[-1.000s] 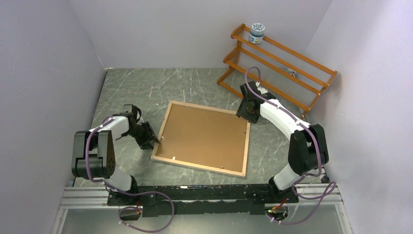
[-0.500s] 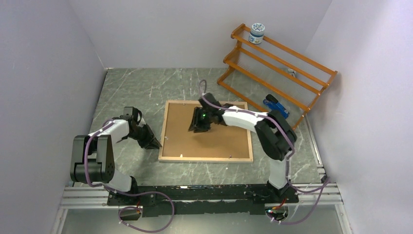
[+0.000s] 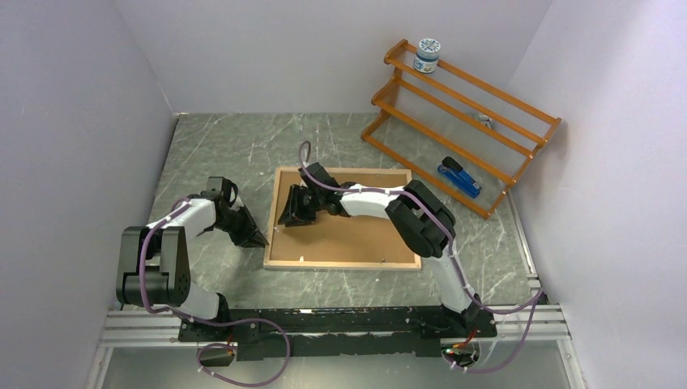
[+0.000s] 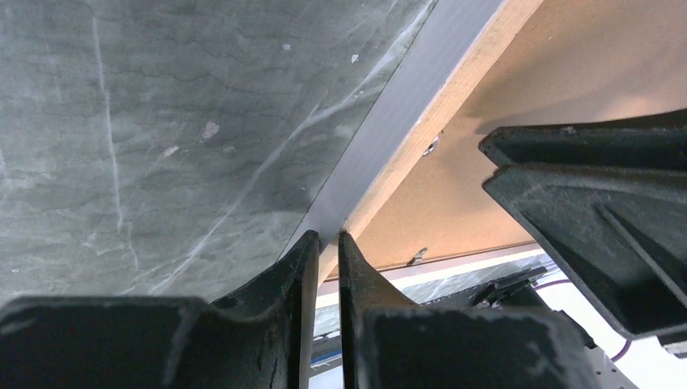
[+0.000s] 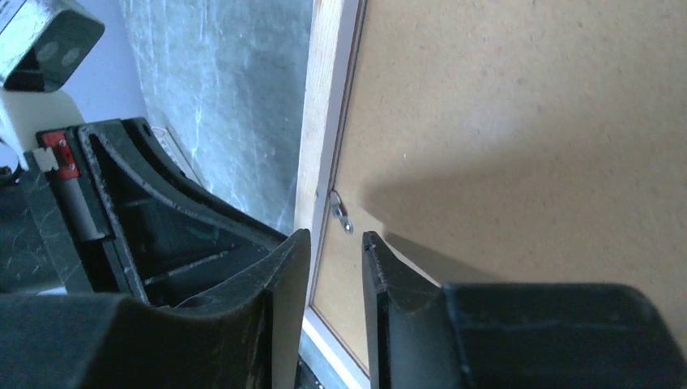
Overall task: Put the photo into the frame
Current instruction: Install the photo frame at the center of the board.
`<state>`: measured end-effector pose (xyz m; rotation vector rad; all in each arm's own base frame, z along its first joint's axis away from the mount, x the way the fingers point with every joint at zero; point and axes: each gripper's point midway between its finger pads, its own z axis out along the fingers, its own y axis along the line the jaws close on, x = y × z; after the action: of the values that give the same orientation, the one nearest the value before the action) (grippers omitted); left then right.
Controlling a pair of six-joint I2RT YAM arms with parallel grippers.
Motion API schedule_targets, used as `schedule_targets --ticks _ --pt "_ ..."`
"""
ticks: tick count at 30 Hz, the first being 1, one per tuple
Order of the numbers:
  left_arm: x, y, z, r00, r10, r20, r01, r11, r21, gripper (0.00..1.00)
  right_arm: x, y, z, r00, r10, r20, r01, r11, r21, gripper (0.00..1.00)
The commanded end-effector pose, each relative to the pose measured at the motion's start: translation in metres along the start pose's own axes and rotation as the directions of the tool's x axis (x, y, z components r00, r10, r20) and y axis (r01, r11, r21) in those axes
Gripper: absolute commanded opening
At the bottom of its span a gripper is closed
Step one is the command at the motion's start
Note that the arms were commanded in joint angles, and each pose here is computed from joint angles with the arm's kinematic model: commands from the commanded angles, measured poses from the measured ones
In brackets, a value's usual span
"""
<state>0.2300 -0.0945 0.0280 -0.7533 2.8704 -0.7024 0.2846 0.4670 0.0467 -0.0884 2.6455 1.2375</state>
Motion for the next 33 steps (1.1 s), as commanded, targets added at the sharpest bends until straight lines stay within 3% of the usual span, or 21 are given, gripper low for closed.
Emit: schedule_targets --ticks 1,25,33 --pt "0.004 0.009 0.003 1.0 0.001 -0.019 -0.002 0.999 -0.05 0.18 -0.01 0.019 0.012 0.999 -0.029 0.012 0.03 0.996 -0.083 0.32" --pt "0.004 0.015 0.006 0.999 -0.003 -0.035 0.0 0.996 -0.086 0.17 0.025 0.006 0.04 0.957 -0.275 -0.097 0.253 0.948 -0.19 0.3" --pt "0.004 0.018 0.008 0.999 -0.01 -0.044 0.005 0.995 -0.104 0.17 0.037 0.013 0.047 0.928 -0.341 -0.149 0.288 0.911 -0.295 0.3"
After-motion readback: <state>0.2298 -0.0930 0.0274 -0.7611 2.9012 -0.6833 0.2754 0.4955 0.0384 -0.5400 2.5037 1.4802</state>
